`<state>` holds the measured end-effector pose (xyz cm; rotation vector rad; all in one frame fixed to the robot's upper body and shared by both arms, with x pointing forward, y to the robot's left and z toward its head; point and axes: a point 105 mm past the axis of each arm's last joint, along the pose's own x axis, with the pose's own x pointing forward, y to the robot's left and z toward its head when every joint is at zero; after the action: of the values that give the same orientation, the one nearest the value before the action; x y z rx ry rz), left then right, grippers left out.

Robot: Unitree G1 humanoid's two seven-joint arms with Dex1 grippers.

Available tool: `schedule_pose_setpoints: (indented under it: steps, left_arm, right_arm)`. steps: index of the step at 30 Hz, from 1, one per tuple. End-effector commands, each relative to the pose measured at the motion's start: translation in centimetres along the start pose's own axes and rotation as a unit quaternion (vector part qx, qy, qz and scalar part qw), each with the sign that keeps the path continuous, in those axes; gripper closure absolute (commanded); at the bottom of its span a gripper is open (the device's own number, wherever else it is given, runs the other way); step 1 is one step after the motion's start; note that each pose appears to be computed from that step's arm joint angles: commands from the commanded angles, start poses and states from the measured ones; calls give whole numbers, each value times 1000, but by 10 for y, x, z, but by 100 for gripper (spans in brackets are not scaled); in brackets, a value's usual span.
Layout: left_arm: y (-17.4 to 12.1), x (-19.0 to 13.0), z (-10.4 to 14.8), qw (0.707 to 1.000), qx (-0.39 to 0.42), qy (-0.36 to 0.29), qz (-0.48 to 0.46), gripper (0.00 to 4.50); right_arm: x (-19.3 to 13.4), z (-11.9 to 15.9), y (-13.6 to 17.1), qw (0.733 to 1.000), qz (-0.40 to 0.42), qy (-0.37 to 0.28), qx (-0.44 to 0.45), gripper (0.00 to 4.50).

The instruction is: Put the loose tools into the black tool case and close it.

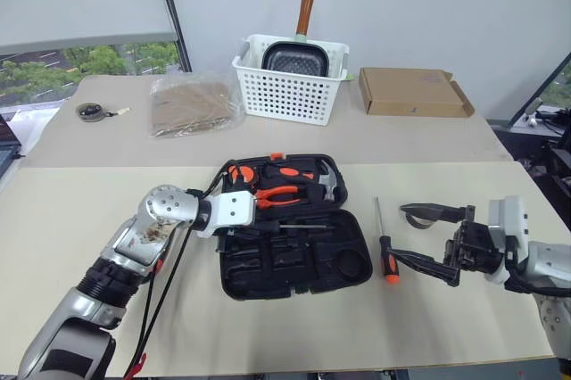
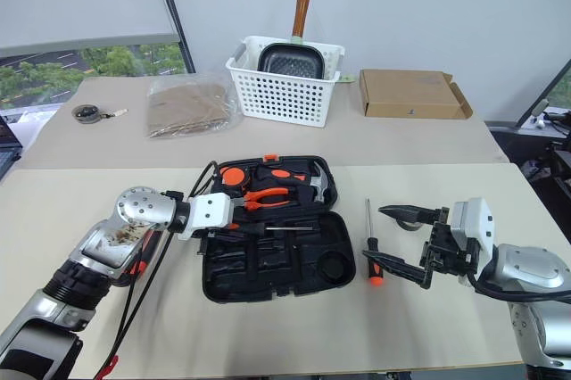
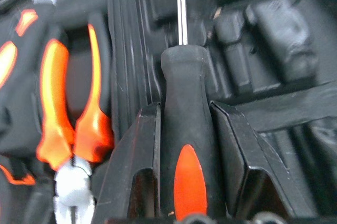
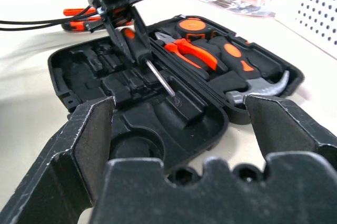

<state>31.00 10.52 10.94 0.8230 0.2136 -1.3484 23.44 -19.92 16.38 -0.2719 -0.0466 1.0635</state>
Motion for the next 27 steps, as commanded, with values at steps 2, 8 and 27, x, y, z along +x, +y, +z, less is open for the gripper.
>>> schedule_pose_setpoints:
  steps: [2,8,27]
  left_arm:
    - [6,3,0,999,-14,27,18,354]
    - [8,0,-6,997,-35,57,48,354]
    - [15,-3,-18,990,-55,113,71,354]
  right_arm:
    - [-1,15,-2,999,-12,-17,-33,0]
    - [1,17,-5,999,-12,-17,-37,0]
    - [10,21,-7,999,9,-21,-37,0]
